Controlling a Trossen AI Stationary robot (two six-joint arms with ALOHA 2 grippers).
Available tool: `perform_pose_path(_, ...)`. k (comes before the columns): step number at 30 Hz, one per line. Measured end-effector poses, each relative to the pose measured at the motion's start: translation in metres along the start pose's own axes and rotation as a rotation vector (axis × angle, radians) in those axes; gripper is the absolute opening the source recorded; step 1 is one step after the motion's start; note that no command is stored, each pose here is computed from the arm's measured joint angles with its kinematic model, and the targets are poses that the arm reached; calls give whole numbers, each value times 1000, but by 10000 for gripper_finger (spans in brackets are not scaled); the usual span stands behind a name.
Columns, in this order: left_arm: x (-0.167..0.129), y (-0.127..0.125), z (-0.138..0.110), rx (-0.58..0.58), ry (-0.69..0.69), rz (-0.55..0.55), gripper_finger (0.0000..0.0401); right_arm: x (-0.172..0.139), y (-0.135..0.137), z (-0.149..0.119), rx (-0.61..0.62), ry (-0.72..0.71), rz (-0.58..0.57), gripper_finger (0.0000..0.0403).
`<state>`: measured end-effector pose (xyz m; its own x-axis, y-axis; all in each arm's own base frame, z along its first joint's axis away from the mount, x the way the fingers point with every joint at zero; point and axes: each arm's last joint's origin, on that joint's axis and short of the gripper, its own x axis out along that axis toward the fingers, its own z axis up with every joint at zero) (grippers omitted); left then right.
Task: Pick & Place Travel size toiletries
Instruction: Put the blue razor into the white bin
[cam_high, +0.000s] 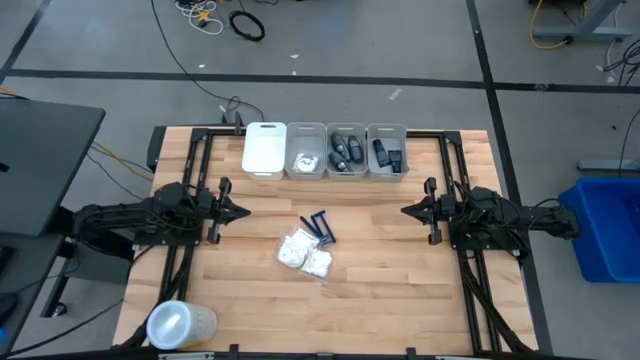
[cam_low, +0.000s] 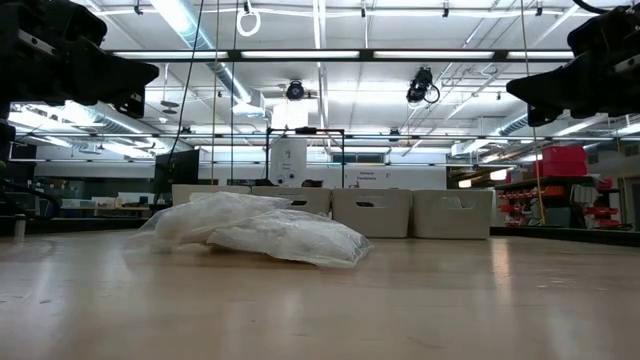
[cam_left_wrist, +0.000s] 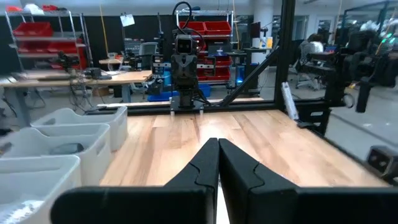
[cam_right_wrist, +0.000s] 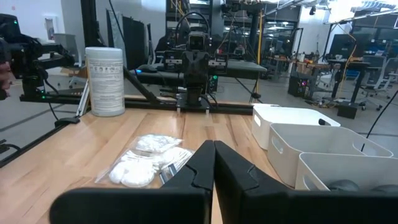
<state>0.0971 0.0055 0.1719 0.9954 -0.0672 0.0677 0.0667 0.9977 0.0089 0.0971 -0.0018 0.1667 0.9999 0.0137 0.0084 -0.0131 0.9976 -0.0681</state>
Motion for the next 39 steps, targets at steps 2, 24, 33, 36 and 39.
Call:
perform_pose_path(2,0,0,1,-42,-6,-6,16,0,0,0,0,0,0,14)
perform_pose_path(24,0,0,45,-238,-178,-16,16,0,0,0,0,0,0,14)
perform_pose_path(33,19,5,76,-227,-112,35,15,0,0,0,0,0,0,14)
perform_pose_path(36,30,8,88,-243,-92,78,15,0,0,0,0,0,0,13)
perform_pose_path(39,41,10,101,-248,-75,100,15,0,0,0,0,0,0,14)
